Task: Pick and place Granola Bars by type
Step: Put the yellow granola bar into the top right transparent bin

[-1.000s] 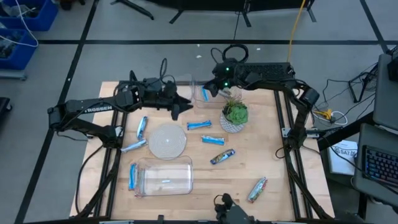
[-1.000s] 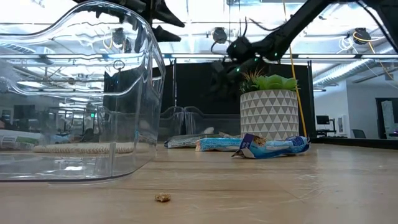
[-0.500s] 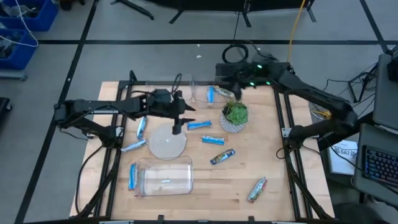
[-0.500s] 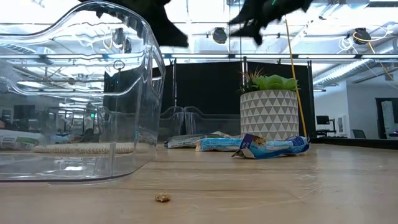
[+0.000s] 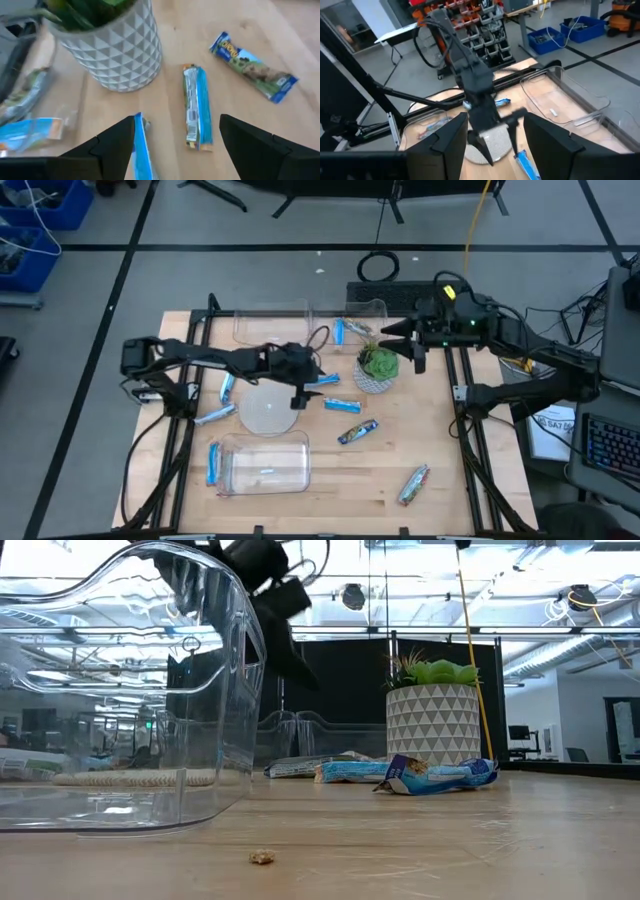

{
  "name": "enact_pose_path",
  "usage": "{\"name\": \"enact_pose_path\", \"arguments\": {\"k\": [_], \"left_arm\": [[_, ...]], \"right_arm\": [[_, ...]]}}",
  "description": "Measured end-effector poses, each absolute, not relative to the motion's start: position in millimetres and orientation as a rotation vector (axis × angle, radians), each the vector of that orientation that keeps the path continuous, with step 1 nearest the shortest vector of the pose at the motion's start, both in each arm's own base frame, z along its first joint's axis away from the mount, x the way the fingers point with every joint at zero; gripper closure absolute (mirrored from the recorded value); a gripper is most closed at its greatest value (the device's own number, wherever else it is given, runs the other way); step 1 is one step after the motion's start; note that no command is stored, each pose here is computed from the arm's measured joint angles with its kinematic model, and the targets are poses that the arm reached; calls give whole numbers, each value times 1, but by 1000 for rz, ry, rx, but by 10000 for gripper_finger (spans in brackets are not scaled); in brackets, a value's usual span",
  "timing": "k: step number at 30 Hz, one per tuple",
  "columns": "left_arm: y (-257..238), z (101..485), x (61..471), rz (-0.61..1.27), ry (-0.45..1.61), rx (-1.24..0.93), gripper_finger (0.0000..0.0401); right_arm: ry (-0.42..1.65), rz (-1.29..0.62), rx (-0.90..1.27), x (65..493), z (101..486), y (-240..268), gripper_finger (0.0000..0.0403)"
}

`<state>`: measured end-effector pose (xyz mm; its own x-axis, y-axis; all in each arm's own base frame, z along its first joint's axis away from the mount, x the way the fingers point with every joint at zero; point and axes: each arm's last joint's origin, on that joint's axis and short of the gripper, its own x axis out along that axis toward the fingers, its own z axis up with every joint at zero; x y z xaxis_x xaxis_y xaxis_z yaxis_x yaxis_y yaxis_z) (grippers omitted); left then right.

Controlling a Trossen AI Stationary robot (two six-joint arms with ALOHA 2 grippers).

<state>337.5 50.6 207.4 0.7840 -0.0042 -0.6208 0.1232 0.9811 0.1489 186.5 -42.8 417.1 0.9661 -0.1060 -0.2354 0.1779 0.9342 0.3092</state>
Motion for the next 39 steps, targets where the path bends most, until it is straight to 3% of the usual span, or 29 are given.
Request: {"name": "enact_pose_path", "arguments": {"k": [19,33,36,39], "left_arm": [[20,139,369,-126,727,219,125],[24,109,402,-158,777,99,128],[26,110,409,-135,810,75,143],[30,112,411,-97,833,49,192]], "right_arm": [[264,-152,360,197,410,-40,218],[257,-118,395,199,411,-32,218],[247,-111,408,199,412,-31,218],[223,-88,399,200,415,-28,218]]}}
